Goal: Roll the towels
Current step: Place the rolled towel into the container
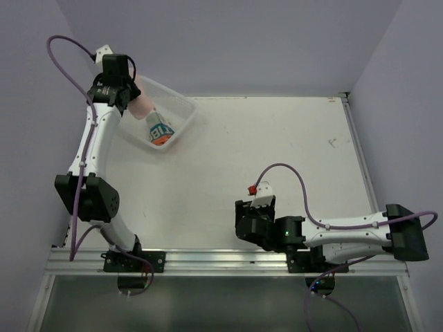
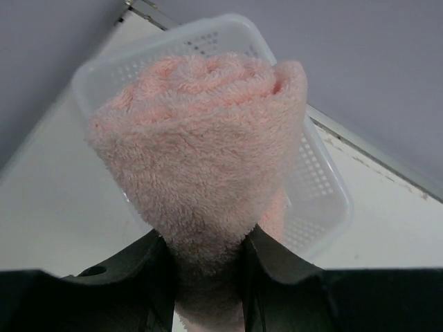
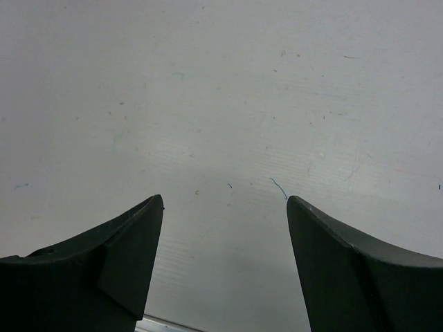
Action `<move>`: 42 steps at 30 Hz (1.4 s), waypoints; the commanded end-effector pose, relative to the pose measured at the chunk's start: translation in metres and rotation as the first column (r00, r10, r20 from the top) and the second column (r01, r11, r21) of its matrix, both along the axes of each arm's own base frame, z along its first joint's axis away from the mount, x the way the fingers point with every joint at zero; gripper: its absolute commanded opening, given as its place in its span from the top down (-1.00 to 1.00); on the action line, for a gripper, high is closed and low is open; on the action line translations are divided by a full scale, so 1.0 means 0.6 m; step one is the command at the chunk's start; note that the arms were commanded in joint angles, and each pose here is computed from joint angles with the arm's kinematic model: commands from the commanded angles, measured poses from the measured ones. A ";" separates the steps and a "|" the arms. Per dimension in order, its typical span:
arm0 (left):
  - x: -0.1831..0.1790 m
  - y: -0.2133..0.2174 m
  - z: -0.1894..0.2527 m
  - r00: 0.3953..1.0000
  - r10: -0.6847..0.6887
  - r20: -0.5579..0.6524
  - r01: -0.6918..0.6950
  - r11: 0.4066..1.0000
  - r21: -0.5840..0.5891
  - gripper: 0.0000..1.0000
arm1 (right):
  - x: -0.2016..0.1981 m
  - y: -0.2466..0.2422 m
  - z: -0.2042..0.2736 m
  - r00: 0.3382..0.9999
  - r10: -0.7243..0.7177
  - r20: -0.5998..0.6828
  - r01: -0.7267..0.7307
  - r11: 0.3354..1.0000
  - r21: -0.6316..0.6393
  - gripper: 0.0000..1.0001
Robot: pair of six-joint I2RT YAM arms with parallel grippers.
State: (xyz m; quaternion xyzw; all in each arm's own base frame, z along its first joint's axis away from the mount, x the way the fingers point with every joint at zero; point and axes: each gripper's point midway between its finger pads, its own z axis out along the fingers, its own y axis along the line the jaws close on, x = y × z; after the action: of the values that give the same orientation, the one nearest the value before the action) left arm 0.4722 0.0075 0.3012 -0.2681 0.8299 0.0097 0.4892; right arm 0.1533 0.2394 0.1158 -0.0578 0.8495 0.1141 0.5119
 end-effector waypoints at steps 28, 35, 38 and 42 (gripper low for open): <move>0.229 0.125 -0.338 0.974 0.005 -0.226 -0.017 0.999 -0.050 1.00 | 0.067 0.003 -0.087 0.973 -0.082 -0.214 0.077 0.997 -0.033 -0.53; 0.222 0.119 -0.383 0.970 -0.027 -0.243 0.015 0.998 -0.053 0.71 | 0.077 0.010 -0.090 0.971 -0.082 -0.225 0.077 0.997 -0.031 -0.53; 0.219 0.123 -0.401 0.965 -0.025 -0.263 0.014 0.999 -0.046 0.53 | 0.076 0.011 -0.096 0.969 -0.082 -0.234 0.076 0.996 -0.037 -0.53; 0.214 0.126 -0.417 0.960 -0.018 -0.278 0.006 0.999 -0.042 0.31 | 0.078 0.014 -0.100 0.967 -0.083 -0.241 0.075 0.996 -0.041 -0.53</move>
State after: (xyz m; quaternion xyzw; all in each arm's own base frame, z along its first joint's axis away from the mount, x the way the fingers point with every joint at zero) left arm 0.5992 0.0826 0.0618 -0.2758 0.8899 0.0318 0.3618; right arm 0.1919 0.2314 0.0430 -0.0262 0.9143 0.0630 0.3992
